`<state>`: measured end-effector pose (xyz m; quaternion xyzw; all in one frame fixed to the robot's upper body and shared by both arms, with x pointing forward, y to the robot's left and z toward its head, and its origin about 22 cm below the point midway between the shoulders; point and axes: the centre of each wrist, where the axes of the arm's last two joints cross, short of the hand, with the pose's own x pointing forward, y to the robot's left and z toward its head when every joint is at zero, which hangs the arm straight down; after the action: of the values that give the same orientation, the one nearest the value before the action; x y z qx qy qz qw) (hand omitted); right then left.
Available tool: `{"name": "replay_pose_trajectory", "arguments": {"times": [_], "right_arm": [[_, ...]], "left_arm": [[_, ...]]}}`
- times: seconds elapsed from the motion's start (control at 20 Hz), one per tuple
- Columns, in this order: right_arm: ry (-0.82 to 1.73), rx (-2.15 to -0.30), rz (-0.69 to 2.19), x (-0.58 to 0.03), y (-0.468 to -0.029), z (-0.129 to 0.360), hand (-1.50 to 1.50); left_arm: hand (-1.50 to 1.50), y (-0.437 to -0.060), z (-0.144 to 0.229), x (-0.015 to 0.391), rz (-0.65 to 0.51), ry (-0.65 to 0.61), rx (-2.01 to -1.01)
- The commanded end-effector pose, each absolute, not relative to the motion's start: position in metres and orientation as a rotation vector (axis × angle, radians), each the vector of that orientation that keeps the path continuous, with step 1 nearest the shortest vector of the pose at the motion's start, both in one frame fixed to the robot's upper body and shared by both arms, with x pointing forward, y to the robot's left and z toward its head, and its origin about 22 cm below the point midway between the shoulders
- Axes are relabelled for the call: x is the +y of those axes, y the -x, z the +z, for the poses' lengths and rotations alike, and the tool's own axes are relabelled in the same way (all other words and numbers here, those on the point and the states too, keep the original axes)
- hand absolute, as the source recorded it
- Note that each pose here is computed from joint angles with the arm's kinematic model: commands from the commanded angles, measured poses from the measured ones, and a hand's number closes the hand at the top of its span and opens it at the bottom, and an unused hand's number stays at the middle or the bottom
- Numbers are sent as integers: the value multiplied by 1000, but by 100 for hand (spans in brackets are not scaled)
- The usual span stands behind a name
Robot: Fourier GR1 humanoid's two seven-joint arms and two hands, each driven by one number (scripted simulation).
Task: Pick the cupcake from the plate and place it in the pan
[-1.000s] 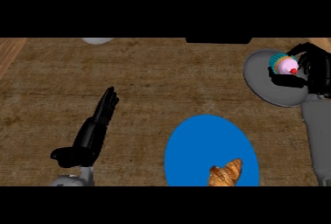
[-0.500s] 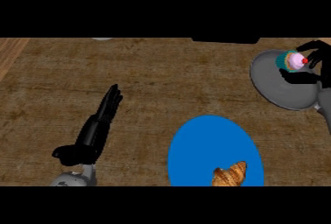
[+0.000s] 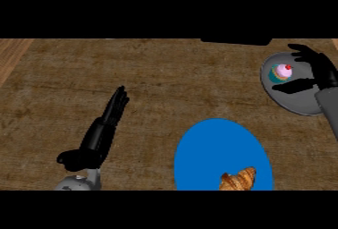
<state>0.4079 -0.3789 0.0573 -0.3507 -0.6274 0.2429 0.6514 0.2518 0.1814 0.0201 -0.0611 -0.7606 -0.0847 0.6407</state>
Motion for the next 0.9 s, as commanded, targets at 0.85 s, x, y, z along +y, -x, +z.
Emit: {"name": "replay_pose_trajectory", "arguments": {"times": [0.85], "right_arm": [[232,-1717,109,-480,-344,54,-150]], "left_arm": [[0,-248,12,187,-132,97,-1712]]}}
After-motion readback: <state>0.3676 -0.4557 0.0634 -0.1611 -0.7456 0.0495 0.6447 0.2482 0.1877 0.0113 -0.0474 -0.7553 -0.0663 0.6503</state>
